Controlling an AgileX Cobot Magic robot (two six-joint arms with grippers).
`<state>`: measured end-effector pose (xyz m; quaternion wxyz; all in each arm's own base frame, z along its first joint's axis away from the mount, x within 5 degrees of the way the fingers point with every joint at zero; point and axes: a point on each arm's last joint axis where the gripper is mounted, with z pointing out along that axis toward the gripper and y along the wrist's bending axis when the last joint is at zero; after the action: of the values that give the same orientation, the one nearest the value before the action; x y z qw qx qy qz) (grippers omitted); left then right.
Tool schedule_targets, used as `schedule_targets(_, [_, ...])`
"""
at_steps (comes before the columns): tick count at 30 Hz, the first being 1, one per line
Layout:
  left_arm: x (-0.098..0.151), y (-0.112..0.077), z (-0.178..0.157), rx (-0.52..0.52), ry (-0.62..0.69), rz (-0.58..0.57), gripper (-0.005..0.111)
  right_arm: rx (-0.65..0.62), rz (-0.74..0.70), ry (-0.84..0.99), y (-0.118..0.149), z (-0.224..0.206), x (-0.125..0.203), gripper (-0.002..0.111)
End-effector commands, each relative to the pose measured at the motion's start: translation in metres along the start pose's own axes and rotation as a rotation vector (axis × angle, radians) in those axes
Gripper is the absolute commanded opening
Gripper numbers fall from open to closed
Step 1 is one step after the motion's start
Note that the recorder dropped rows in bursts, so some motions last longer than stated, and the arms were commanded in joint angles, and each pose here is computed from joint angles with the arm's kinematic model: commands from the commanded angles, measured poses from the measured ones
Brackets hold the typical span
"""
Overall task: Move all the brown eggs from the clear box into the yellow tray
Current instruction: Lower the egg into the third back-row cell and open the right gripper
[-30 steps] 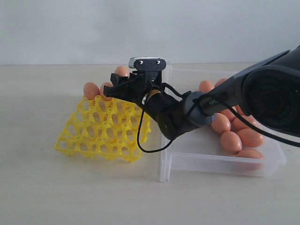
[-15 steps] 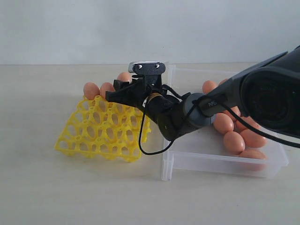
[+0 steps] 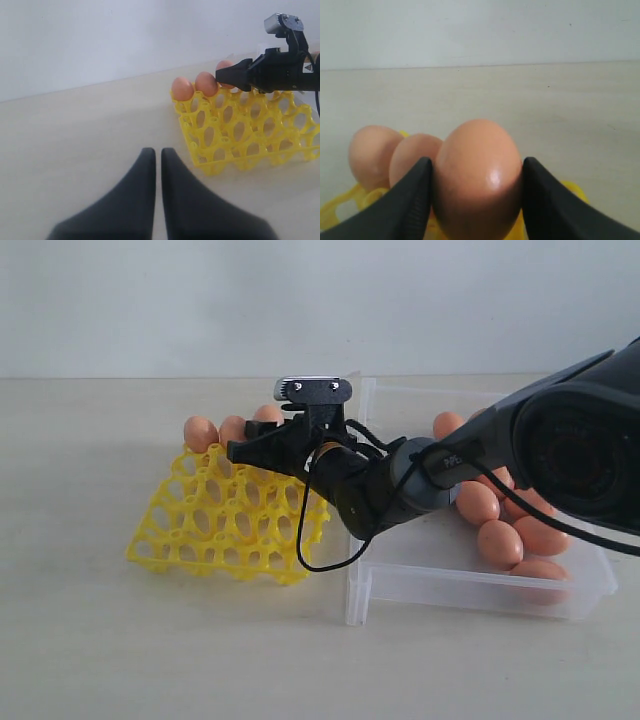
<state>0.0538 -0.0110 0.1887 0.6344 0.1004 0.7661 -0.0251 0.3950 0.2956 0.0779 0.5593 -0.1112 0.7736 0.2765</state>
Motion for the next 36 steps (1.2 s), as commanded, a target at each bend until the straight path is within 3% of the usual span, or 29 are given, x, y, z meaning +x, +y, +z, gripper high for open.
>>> schedule_targets(1, [0.001, 0.0, 0.0, 0.004, -0.004, 0.003, 0.004, 0.005, 0.015, -0.004, -0.001, 0.0, -0.001, 0.0])
schedule_targets(4, [0.001, 0.0, 0.0, 0.004, -0.004, 0.003, 0.004, 0.005, 0.015, -0.004, -0.001, 0.0, -0.001, 0.006])
schedule_targets(12, [0.001, 0.0, 0.0, 0.004, -0.004, 0.003, 0.004, 0.005, 0.015, -0.004, -0.001, 0.0, -0.001, 0.044])
schedule_targets(14, [0.001, 0.0, 0.0, 0.004, -0.004, 0.003, 0.004, 0.005, 0.017, -0.004, -0.001, 0.0, -0.001, 0.049])
schedule_targets(28, [0.001, 0.0, 0.0, 0.004, -0.004, 0.003, 0.004, 0.008, 0.071, 0.0, 0.0, 0.0, -0.005, 0.049])
schedule_targets(36, [0.001, 0.0, 0.0, 0.004, -0.004, 0.003, 0.004, -0.001, 0.042, 0.0, 0.016, -0.013, -0.051, 0.049])
